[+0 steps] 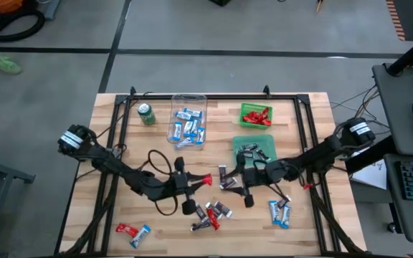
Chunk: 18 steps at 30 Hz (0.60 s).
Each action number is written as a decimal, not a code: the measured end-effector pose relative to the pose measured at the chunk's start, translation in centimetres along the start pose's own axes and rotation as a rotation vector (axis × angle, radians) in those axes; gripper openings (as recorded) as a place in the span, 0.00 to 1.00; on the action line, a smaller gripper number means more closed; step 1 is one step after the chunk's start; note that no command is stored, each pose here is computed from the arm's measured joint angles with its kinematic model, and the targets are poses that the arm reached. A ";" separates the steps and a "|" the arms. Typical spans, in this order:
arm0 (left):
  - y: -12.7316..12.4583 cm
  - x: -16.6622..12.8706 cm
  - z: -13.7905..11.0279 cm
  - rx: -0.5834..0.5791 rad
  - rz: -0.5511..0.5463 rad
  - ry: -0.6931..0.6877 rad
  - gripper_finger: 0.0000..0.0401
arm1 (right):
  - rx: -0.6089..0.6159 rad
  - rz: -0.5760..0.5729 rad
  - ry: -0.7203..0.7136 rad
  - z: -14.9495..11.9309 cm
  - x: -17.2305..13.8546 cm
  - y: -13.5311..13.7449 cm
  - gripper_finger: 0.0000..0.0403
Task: Sort candy
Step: Put the red candy into the green bin
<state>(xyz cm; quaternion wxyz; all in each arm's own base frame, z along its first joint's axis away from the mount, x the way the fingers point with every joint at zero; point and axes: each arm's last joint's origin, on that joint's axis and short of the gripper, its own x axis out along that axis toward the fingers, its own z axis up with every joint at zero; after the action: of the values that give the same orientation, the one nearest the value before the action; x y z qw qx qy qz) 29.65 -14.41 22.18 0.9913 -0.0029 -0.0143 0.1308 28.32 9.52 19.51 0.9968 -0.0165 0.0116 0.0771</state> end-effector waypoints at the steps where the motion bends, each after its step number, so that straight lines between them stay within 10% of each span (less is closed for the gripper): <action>1: 0.0 0.0 -0.1 -0.005 -0.001 0.003 0.01 | -0.007 -0.020 0.004 -0.1 0.3 0.0 0.43; 18: -1.6 1.7 -0.6 -0.052 0.004 0.010 0.04 | -0.092 -0.057 0.018 1.1 3.1 0.3 0.38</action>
<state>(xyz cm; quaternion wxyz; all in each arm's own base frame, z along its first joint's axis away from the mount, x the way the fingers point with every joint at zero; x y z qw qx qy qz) 31.68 -15.52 21.69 0.9907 -0.0296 -0.0127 0.1322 31.38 10.36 20.57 0.9966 -0.0634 0.0165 0.0492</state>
